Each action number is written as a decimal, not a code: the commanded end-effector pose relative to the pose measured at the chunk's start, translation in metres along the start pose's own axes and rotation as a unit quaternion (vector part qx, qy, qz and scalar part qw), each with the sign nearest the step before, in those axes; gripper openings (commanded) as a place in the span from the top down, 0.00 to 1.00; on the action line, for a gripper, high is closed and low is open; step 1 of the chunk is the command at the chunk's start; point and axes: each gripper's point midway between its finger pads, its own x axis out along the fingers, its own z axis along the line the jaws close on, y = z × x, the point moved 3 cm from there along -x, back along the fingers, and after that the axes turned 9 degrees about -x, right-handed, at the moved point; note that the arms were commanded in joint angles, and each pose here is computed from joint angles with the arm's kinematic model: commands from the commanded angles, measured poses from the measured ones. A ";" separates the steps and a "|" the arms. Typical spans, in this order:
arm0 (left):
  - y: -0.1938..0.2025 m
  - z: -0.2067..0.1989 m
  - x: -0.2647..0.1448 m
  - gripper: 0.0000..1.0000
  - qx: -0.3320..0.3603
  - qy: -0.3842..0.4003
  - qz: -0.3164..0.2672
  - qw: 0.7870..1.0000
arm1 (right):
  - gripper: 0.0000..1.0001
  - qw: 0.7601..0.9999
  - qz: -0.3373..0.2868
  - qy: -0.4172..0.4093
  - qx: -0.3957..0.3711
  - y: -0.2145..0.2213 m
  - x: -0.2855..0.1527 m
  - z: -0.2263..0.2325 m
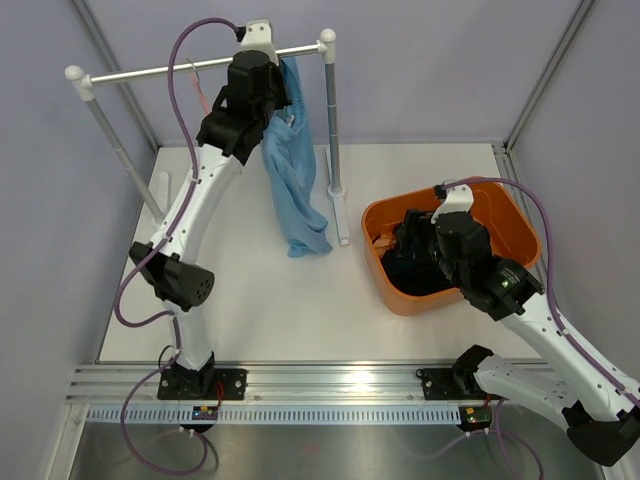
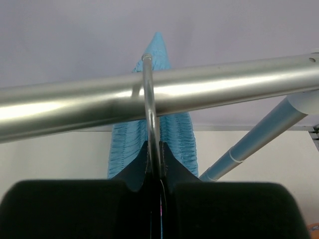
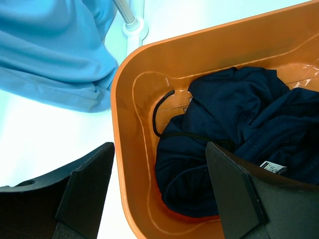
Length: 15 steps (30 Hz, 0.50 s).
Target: Remove the shorts from the hanger
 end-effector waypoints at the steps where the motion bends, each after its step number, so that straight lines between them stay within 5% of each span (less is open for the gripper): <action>1: -0.078 -0.015 -0.049 1.00 -0.009 0.059 -0.091 0.994 | 0.18 1.000 -0.014 -0.011 0.011 -0.007 0.002 0.005; 15: -0.055 -0.008 -0.062 1.00 0.020 0.063 -0.031 0.997 | 0.18 0.999 -0.024 -0.017 0.015 -0.012 0.000 0.006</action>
